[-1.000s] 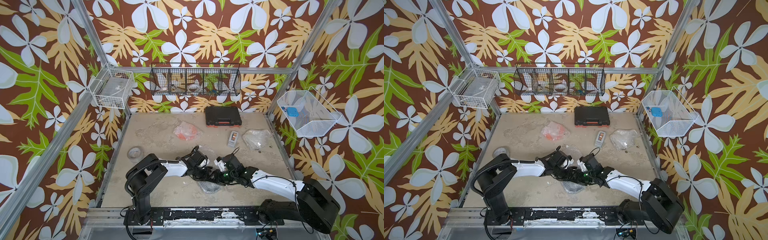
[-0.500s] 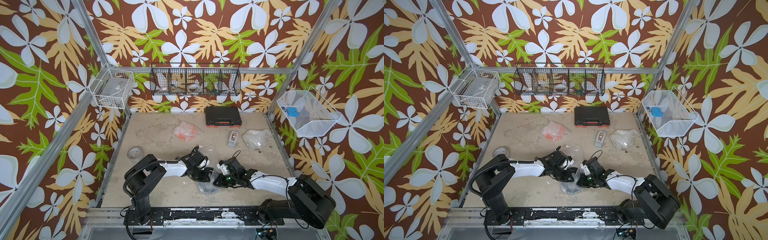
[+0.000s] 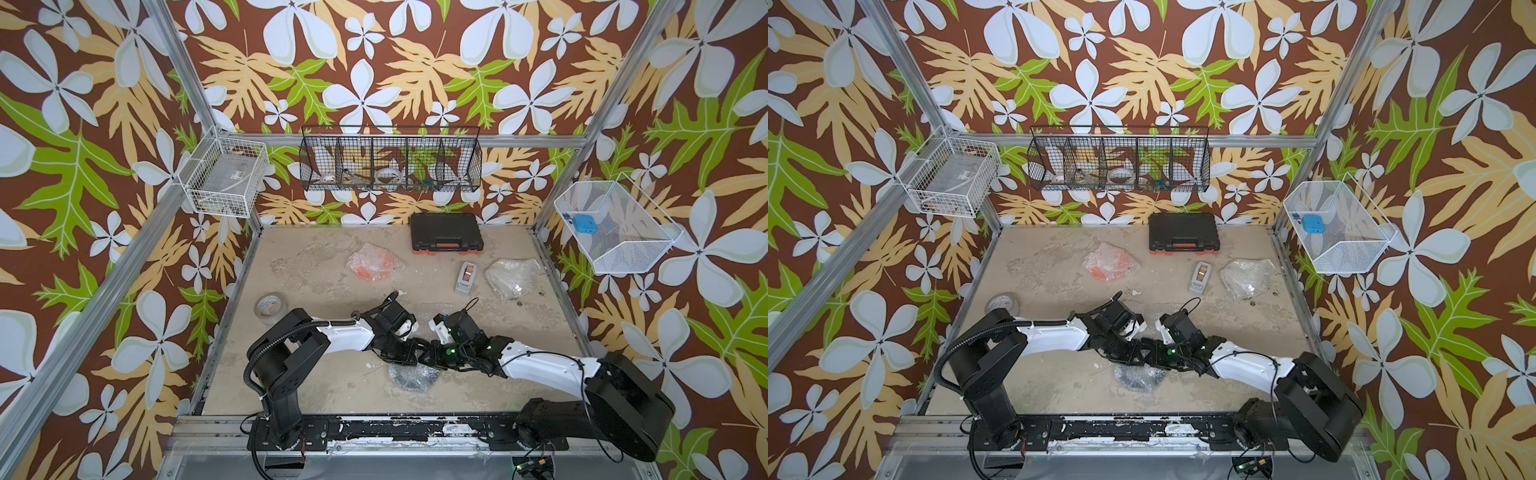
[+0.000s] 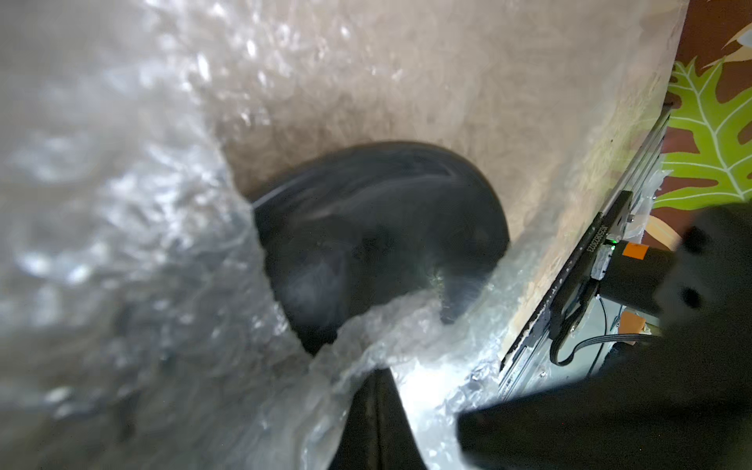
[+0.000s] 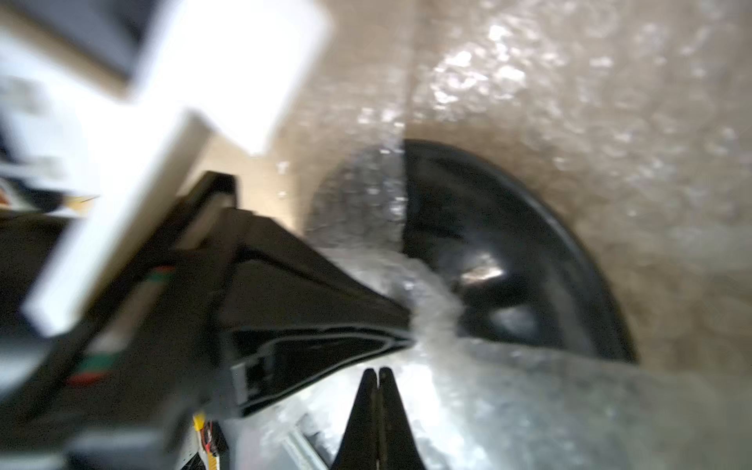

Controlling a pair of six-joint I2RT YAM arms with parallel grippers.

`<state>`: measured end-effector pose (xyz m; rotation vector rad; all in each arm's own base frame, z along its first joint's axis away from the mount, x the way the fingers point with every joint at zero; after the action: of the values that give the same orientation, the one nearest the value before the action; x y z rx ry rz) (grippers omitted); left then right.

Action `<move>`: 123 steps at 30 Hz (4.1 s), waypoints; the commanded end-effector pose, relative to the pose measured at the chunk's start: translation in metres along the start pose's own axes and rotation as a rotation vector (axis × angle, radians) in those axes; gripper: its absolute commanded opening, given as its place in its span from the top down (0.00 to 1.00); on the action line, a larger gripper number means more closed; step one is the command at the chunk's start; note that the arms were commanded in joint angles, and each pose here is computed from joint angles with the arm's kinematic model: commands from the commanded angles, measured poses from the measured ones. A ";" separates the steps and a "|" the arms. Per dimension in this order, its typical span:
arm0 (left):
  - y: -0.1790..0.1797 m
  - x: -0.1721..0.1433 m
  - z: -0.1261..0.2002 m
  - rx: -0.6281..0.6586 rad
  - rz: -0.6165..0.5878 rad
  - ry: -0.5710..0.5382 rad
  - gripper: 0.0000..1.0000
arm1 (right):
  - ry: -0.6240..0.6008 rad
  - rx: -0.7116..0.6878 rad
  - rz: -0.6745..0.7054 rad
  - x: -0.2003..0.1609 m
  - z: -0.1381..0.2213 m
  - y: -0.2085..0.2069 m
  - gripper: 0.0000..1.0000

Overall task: Wrap dinner plates in bubble wrap
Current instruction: Wrap the plate in the bubble wrap.

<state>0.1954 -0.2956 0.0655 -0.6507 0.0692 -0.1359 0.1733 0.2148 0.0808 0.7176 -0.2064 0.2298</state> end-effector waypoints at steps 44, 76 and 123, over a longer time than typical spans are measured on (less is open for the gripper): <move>0.055 -0.042 0.010 0.359 0.116 -0.045 1.00 | -0.275 -0.072 -0.105 0.087 0.107 -0.107 0.64; 0.055 -0.045 0.013 0.358 0.125 -0.044 1.00 | -0.196 0.063 -0.088 0.122 0.046 -0.128 0.78; 0.086 -0.053 0.006 0.196 0.286 -0.034 1.00 | 0.048 0.273 0.034 -0.016 -0.014 0.045 1.00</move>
<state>0.1668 -0.2574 0.0522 -0.7360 0.0963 0.0252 0.1465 0.2439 0.0930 0.9220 -0.1341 0.3173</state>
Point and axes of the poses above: each gripper's point midway between its finger pads, its own z axis back along the fingers, its own y axis along the line the jaws close on, x = y × z, the point moved 6 cm from there along z, back along the fingers, and after that the axes turned 13 degrees about z, right-handed, at the moved point
